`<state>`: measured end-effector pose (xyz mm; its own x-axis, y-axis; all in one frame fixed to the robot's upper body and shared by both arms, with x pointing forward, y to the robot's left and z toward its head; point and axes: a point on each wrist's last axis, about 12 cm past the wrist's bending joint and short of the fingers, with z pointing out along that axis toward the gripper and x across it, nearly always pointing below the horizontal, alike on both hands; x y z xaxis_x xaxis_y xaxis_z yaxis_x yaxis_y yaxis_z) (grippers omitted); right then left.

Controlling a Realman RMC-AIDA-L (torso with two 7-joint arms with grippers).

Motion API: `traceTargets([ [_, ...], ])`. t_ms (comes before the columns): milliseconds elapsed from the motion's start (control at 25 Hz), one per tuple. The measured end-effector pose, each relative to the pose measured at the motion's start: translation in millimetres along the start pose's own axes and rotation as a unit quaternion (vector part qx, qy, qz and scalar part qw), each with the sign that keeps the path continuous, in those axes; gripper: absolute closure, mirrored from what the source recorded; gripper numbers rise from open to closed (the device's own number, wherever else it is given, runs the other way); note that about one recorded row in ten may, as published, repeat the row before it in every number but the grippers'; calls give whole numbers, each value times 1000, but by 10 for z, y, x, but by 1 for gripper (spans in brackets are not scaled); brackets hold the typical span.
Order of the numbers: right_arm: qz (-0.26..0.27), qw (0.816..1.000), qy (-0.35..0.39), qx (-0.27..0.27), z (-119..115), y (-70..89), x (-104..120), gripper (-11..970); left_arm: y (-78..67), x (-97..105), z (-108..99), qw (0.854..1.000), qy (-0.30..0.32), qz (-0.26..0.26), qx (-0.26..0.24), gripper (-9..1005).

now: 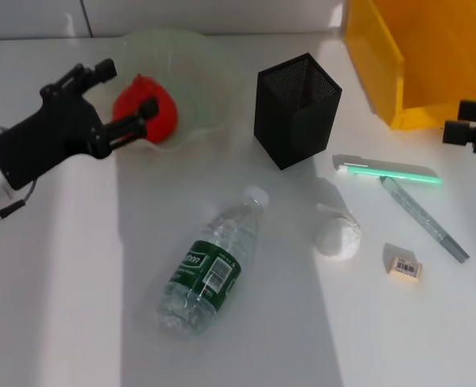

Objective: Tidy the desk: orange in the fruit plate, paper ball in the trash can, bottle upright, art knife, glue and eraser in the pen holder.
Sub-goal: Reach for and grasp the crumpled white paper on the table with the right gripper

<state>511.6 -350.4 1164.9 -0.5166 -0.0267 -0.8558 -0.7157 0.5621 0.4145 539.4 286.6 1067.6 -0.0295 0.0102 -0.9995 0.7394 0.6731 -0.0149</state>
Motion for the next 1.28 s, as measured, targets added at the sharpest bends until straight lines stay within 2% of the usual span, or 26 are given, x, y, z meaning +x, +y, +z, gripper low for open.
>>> traceTargets([
  [40, 0, 1000, 0, 0, 0, 0, 0, 179, -44, 30, -64, 1000, 9, 5, 14, 129],
  [120, -1, 1000, 18, 12, -51, 51, -149, 183, -148, 105, -199, 998, 32, 8, 46, 120],
  [240, -15, 995, 92, 42, -8, 150, -351, 190, -186, 147, -260, 998, 38, 1, 53, 120],
  [400, -31, 971, 217, 95, 280, 287, -542, 199, -221, 202, -304, 998, 45, -7, 48, 120],
  [560, -47, 953, 279, 114, 669, 399, -629, 208, -244, 243, -315, 996, 62, -5, 57, 121],
  [720, -49, 947, 298, 112, 1035, 441, -602, 216, -258, 263, -314, 995, 72, -7, 64, 121],
  [880, -50, 938, 325, 109, 1306, 406, -509, 225, -257, 267, -324, 995, 73, -10, 62, 121],
  [1280, -53, 921, 375, 95, 1736, 358, -289, 247, -239, 281, -289, 995, 82, -7, 56, 121],
])
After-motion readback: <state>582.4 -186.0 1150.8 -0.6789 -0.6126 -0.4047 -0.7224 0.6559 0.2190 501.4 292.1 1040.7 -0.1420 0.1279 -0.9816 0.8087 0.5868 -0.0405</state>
